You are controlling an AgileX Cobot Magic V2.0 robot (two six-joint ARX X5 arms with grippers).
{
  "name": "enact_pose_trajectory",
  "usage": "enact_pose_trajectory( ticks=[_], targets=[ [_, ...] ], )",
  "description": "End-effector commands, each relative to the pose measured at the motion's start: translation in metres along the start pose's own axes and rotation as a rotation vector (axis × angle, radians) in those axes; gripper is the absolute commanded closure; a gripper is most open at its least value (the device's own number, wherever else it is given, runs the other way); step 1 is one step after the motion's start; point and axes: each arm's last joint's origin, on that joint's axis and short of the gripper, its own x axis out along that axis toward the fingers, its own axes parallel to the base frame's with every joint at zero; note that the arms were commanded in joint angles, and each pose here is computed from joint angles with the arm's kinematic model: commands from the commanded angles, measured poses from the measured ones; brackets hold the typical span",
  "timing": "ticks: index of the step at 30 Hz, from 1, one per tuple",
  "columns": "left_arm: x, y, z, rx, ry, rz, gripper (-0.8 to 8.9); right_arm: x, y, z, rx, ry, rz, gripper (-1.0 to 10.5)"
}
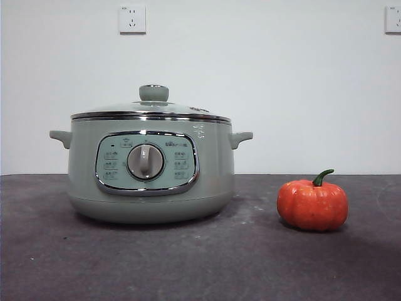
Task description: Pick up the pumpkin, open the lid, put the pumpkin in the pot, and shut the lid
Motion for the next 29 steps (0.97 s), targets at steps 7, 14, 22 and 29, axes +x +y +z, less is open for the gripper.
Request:
enact_pose_trajectory(
  ticks=[7, 14, 22, 29],
  targets=[
    [0.002, 0.001, -0.005, -0.04, 0.013, -0.003, 8.17, 0.001, 0.0, -0.003, 0.181, 0.0, 0.0, 9.5],
    [0.002, 0.0, -0.004, -0.039, 0.017, -0.044, 8.2, 0.001, 0.0, 0.0, 0.194, -0.022, 0.006, 9.6],
    [-0.008, -0.01, 0.021, -0.065, -0.043, -0.102, 8.22, -0.006, 0.004, 0.026, 0.3, -0.07, 0.025, 9.6],
    [-0.024, -0.024, 0.059, -0.061, -0.053, -0.106, 8.22, -0.01, 0.011, 0.064, 0.293, -0.038, 0.113, 9.6]
  ],
)
